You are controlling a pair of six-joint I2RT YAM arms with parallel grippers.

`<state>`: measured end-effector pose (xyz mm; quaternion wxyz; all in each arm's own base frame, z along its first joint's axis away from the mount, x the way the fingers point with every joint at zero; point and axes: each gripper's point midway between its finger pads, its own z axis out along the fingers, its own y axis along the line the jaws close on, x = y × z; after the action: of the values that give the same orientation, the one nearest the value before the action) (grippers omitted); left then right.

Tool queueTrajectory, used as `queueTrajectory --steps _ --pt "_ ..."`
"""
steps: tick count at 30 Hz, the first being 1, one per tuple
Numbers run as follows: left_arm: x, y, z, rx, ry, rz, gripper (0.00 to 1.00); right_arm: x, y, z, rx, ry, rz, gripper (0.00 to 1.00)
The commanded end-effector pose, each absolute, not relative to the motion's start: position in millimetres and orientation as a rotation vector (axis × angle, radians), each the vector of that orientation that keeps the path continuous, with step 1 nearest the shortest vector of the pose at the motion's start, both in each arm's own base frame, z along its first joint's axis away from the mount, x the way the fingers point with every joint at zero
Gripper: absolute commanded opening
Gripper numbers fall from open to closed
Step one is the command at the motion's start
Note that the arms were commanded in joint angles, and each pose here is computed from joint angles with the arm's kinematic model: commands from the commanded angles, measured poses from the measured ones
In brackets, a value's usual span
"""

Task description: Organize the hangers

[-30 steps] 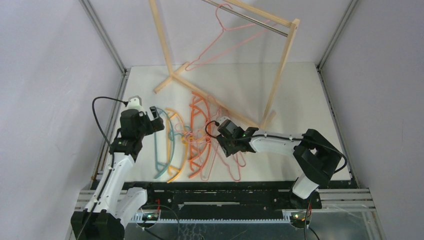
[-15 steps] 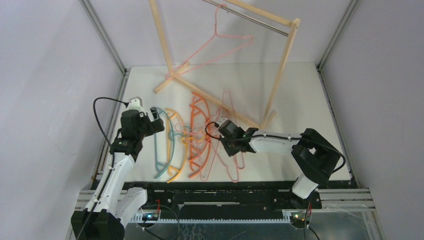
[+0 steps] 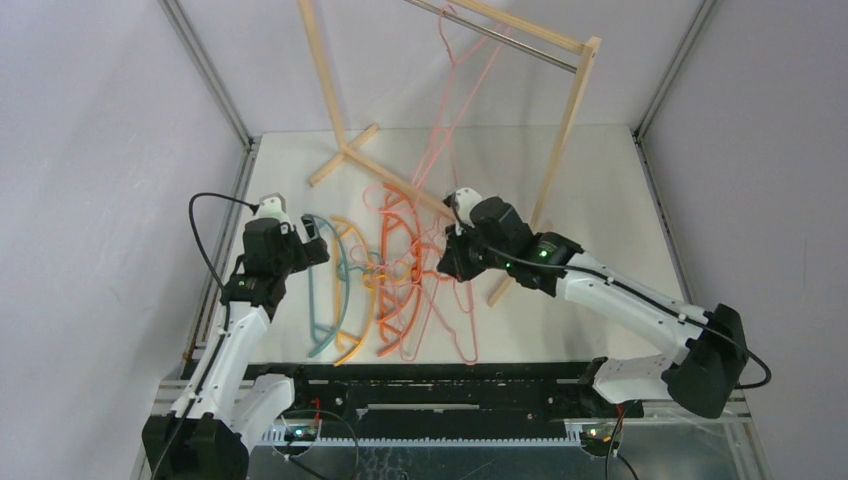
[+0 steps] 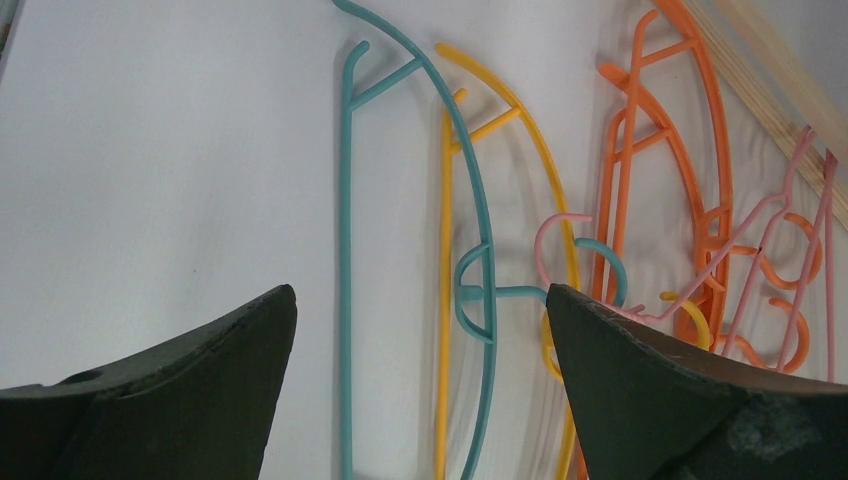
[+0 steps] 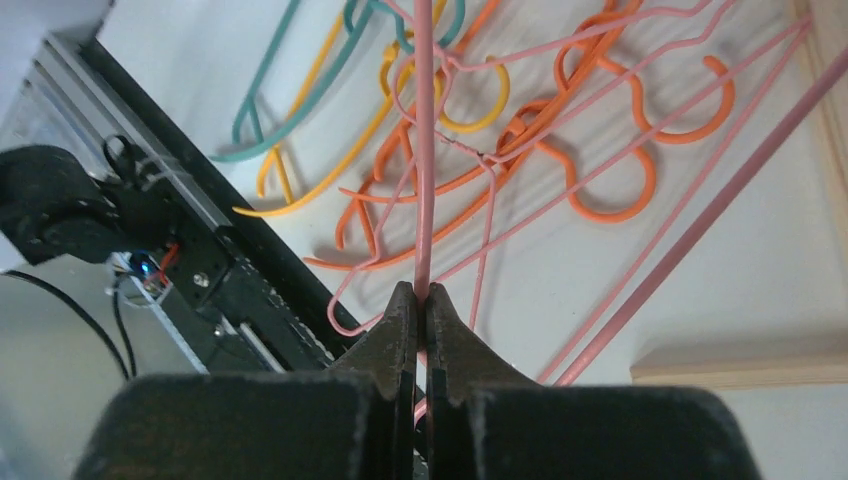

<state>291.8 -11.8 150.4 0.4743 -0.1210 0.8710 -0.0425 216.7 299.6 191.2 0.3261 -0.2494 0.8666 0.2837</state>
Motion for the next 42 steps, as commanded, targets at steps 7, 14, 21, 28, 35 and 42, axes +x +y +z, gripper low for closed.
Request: queueTrajectory --steps 7,14,21,28,35,42 --pt "305 -15 181 -0.304 2.042 -0.137 1.00 240 265 273 -0.321 2.133 0.957 0.00" --pt "304 -17 179 -0.308 2.041 -0.150 1.00 250 246 277 -0.216 2.137 0.904 0.00" --pt "303 -16 176 -0.309 2.046 -0.146 1.00 258 242 316 -0.142 1.969 0.952 0.00" --pt "305 -17 176 -0.309 2.046 -0.152 1.00 264 222 330 -0.041 1.914 0.873 0.00" --pt "306 -19 178 -0.310 2.042 -0.169 0.99 280 224 320 0.013 1.940 0.844 0.00" --pt "301 -15 177 -0.312 2.041 -0.143 1.00 282 240 301 -0.040 2.008 0.873 0.00"
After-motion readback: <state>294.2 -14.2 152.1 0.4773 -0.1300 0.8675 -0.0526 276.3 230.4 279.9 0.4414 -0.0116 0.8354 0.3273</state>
